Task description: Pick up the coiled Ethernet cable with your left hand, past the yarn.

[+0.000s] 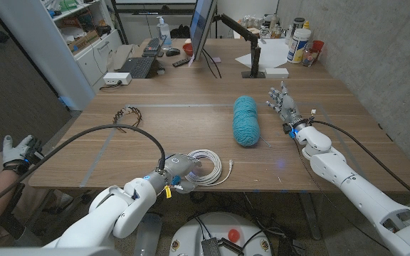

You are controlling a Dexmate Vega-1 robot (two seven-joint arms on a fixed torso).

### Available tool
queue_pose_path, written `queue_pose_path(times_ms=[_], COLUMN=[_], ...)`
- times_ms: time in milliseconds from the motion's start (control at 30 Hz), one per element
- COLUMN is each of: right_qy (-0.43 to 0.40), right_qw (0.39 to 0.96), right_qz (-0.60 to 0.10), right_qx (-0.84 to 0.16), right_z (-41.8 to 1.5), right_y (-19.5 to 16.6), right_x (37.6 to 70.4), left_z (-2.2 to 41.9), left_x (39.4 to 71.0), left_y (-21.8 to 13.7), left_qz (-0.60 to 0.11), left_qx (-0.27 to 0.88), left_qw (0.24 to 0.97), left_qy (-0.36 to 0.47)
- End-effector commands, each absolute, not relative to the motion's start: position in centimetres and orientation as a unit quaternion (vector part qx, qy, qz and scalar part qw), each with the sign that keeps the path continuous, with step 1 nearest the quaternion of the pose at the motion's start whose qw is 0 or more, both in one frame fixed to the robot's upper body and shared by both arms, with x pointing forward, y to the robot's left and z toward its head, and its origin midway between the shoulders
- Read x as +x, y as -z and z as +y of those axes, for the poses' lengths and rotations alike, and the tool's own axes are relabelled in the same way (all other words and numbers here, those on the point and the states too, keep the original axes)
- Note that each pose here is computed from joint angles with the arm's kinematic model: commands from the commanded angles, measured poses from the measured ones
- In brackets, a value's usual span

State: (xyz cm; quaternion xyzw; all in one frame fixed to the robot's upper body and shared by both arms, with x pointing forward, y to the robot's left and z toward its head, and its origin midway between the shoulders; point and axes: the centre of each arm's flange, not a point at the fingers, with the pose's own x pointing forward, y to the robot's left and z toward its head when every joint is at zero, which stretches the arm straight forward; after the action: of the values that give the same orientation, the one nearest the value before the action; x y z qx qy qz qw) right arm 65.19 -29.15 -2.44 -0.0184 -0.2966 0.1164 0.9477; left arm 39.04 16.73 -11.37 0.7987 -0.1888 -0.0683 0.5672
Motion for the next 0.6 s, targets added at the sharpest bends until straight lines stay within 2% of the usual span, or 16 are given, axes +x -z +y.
queue_pose_path(times_ms=[33, 600], right_qy=[-0.118, -0.118], right_qw=[0.947, 0.948], right_qz=[-0.297, -0.295], right_qx=[-0.018, -0.017], right_z=[-29.13, -29.13], right_y=[2.47, 2.46], right_x=[65.19, 65.23], left_z=[16.28, 16.08], left_x=[39.07, 39.17], left_y=[11.64, 12.16], left_qz=[-0.194, -0.198], left_qx=[0.817, 0.827], left_qw=[0.54, 0.523], left_qy=[0.059, 0.056])
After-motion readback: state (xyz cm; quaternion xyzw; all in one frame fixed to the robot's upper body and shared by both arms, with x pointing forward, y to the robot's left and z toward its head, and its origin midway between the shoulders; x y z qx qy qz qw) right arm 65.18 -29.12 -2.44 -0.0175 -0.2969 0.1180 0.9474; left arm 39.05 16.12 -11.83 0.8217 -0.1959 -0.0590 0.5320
